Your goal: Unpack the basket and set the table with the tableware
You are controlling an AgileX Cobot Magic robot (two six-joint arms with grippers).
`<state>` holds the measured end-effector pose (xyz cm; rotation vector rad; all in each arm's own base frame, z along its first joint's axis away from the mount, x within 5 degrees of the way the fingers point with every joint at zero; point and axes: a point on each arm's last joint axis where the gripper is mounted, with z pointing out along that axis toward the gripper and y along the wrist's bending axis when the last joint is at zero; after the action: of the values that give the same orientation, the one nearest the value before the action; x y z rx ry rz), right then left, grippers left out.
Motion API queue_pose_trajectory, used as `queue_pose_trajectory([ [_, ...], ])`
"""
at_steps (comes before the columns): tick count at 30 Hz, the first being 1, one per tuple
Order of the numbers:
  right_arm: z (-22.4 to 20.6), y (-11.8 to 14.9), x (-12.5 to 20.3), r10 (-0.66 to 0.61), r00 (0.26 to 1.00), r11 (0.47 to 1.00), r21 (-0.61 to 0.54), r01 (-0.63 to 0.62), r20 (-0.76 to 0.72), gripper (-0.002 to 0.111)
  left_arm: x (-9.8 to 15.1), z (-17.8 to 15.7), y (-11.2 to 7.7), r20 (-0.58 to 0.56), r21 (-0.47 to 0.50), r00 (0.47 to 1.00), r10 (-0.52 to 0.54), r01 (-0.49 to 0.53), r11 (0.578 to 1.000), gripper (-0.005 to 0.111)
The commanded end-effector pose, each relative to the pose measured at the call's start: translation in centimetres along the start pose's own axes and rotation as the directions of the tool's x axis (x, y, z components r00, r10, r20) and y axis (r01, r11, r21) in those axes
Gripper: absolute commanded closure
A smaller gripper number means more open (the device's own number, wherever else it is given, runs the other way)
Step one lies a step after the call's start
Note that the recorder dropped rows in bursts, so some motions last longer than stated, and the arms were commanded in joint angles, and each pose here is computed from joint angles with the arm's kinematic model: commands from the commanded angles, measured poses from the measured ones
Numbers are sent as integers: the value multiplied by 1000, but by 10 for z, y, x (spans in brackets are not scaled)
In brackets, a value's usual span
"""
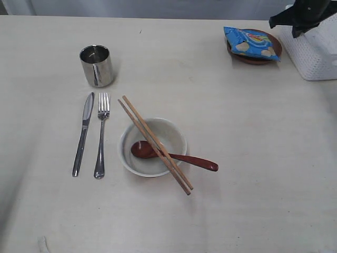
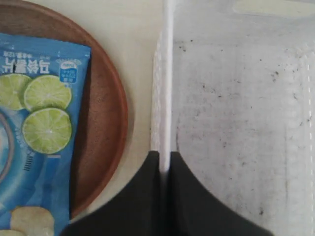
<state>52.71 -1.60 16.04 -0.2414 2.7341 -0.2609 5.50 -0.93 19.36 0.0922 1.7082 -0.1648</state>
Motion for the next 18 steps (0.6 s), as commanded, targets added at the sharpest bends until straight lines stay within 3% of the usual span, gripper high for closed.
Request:
queue_pose_trajectory([
  [1, 14, 11, 0, -4, 1000, 995, -103, 6, 21, 109, 0, 0, 0, 11, 4, 1000, -11, 11, 1000, 107],
  [18, 12, 35, -5, 0, 999, 955, -297, 13, 43, 109, 0, 0, 0, 11, 4, 1000, -11, 11, 1000, 107],
])
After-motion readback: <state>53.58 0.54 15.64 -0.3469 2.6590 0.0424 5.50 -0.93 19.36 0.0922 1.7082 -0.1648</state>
